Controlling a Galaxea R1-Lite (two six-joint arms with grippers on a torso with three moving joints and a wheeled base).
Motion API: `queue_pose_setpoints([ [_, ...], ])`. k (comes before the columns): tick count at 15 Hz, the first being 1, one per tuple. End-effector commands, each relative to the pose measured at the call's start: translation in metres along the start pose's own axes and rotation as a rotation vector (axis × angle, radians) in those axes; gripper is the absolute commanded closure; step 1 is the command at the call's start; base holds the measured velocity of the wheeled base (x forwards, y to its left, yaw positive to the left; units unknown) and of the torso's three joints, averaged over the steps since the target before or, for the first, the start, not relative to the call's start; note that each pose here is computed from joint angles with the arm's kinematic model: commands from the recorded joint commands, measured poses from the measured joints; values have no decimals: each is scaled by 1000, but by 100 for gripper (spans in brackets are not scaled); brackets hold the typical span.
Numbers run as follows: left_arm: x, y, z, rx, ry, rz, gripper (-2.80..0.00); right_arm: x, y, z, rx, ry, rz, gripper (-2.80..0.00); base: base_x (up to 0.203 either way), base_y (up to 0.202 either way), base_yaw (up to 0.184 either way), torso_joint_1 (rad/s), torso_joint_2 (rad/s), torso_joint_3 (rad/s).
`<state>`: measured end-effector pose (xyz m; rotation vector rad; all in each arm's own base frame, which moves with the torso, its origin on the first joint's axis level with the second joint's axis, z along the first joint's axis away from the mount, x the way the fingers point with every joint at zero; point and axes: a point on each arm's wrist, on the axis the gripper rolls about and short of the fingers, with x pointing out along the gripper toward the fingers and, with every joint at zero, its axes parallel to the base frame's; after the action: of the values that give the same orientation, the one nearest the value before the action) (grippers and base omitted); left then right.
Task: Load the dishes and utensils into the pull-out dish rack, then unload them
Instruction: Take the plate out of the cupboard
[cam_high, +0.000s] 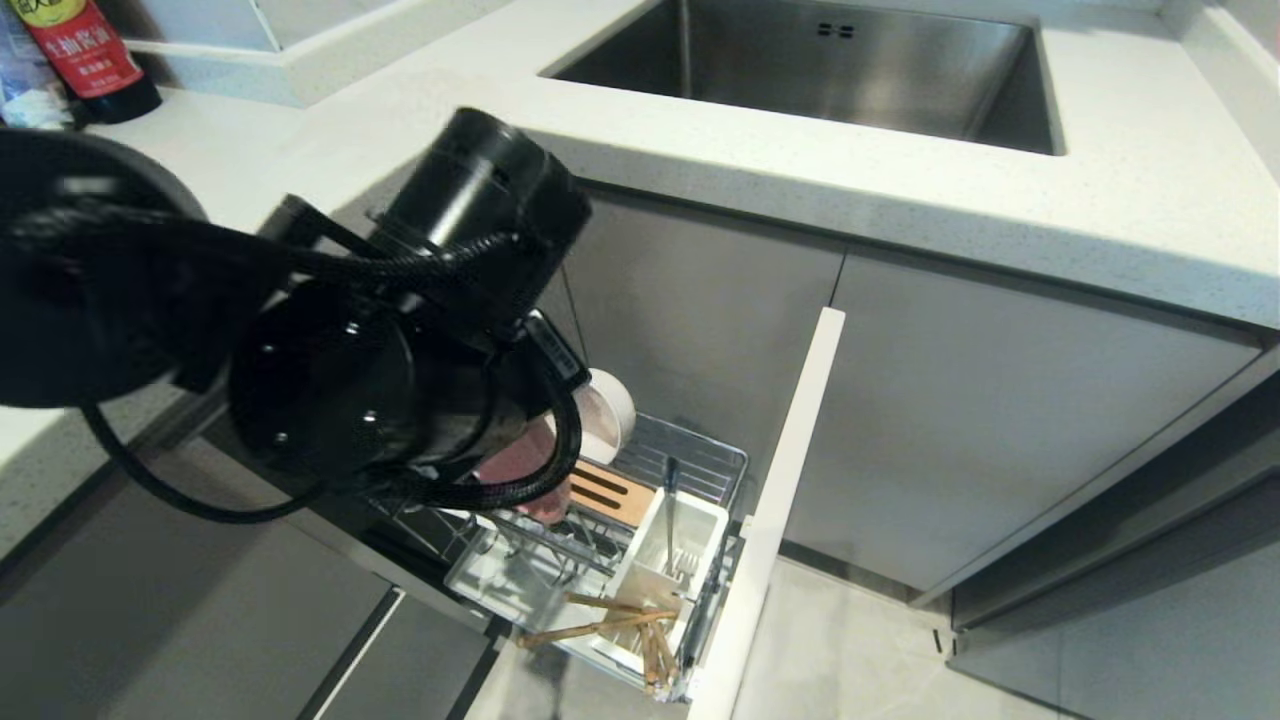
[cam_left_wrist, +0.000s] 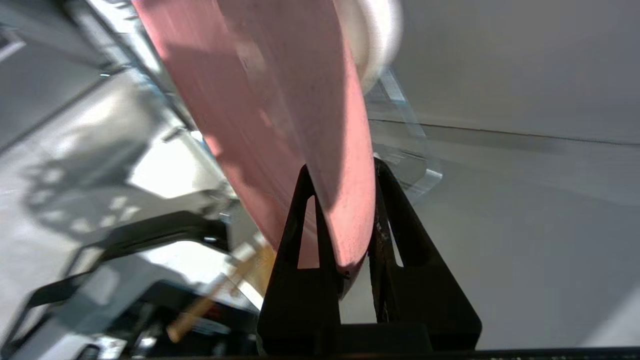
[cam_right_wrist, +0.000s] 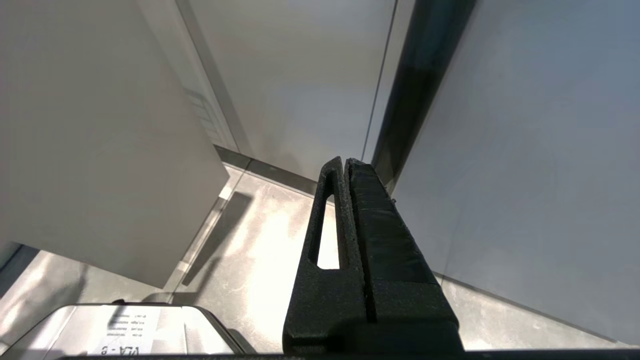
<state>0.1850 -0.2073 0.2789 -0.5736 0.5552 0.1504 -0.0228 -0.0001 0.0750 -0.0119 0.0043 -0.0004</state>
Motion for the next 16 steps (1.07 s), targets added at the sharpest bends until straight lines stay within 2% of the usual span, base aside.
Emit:
queue_pose_setpoints([
  [1, -34, 6, 16, -51, -15, -93, 0, 0, 0, 0, 0, -1, 0, 0, 0, 0, 0, 0, 0, 0],
  [4, -79, 19, 37, -57, -31, -228, 0, 0, 0, 0, 0, 0, 0, 0, 0, 0, 0, 0, 0, 0],
  [6, -109, 36, 60, -65, -73, -319, 0, 0, 0, 0, 0, 0, 0, 0, 0, 0, 0, 0, 0, 0],
  [10, -171, 81, 109, -74, -246, -565, 0, 0, 0, 0, 0, 0, 0, 0, 0, 0, 0, 0, 0, 0],
  [12, -194, 103, 128, -54, -363, -641, 0, 0, 0, 0, 0, -1, 0, 0, 0, 0, 0, 0, 0, 0],
  [14, -201, 112, 138, -41, -478, -600, 0, 0, 0, 0, 0, 0, 0, 0, 0, 0, 0, 0, 0, 0],
  [16, -203, 119, 148, -25, -624, -480, 0, 0, 0, 0, 0, -1, 0, 0, 0, 0, 0, 0, 0, 0],
])
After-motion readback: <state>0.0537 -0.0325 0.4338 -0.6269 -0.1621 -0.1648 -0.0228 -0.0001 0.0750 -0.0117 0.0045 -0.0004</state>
